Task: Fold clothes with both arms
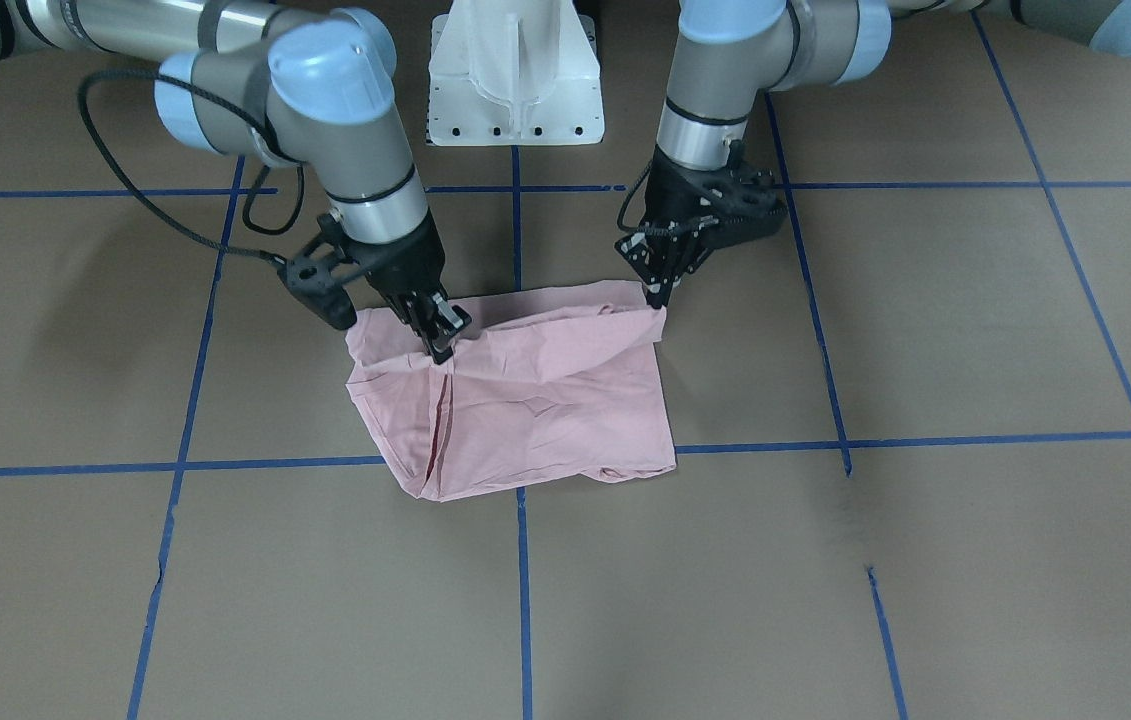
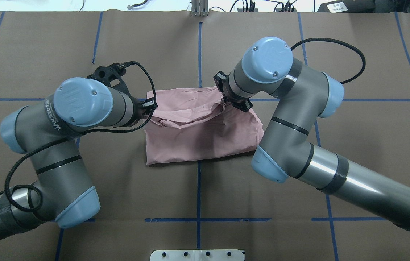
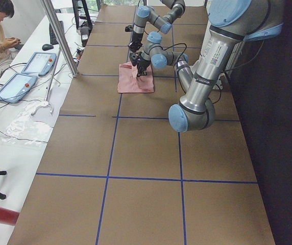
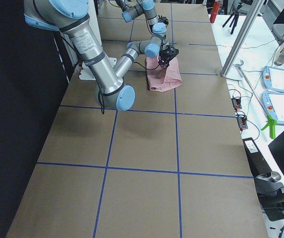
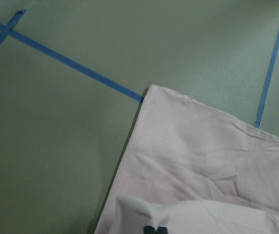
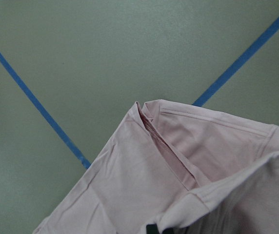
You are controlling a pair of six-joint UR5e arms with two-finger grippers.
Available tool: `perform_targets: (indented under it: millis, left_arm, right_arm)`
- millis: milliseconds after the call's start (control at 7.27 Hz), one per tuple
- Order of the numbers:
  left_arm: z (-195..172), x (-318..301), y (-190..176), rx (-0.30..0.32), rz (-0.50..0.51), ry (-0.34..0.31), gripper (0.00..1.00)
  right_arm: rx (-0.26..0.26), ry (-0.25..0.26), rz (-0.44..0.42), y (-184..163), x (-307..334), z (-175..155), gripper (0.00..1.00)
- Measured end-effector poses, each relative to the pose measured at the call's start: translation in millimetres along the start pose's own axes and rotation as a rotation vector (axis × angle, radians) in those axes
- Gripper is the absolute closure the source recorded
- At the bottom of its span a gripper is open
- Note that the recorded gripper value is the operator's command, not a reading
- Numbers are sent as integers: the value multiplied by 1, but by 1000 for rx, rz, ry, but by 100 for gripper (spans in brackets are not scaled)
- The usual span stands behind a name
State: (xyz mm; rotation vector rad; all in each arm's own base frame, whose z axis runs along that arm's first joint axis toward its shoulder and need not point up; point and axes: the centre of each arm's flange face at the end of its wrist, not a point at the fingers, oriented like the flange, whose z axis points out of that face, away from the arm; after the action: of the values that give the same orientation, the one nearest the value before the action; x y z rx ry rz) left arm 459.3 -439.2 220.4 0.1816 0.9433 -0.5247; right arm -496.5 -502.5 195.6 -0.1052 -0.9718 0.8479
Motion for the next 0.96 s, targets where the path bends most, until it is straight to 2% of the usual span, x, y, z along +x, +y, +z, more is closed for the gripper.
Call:
perform_targets:
  millis: [275, 413, 550, 688, 826, 963]
  left_arm:
    - [27, 9, -16, 44, 20, 14, 100]
    - [50, 12, -32, 75, 21, 17, 91]
    - [83, 10, -59, 120, 42, 17, 73]
    - [113, -1, -100, 186, 100, 17, 59]
    - [126, -14, -135, 240, 156, 22, 53]
    - [127, -18, -151, 263, 185, 32, 53]
  right_arm:
    - [6, 15, 3, -9, -9, 21, 100]
    - [9, 15, 4, -16, -15, 38, 89]
    - [20, 16, -1, -30, -27, 61, 2]
    - [33, 26, -35, -62, -41, 86, 0]
    - [37, 35, -93, -100, -52, 96, 0]
    - [38, 34, -142, -120, -61, 95, 0]
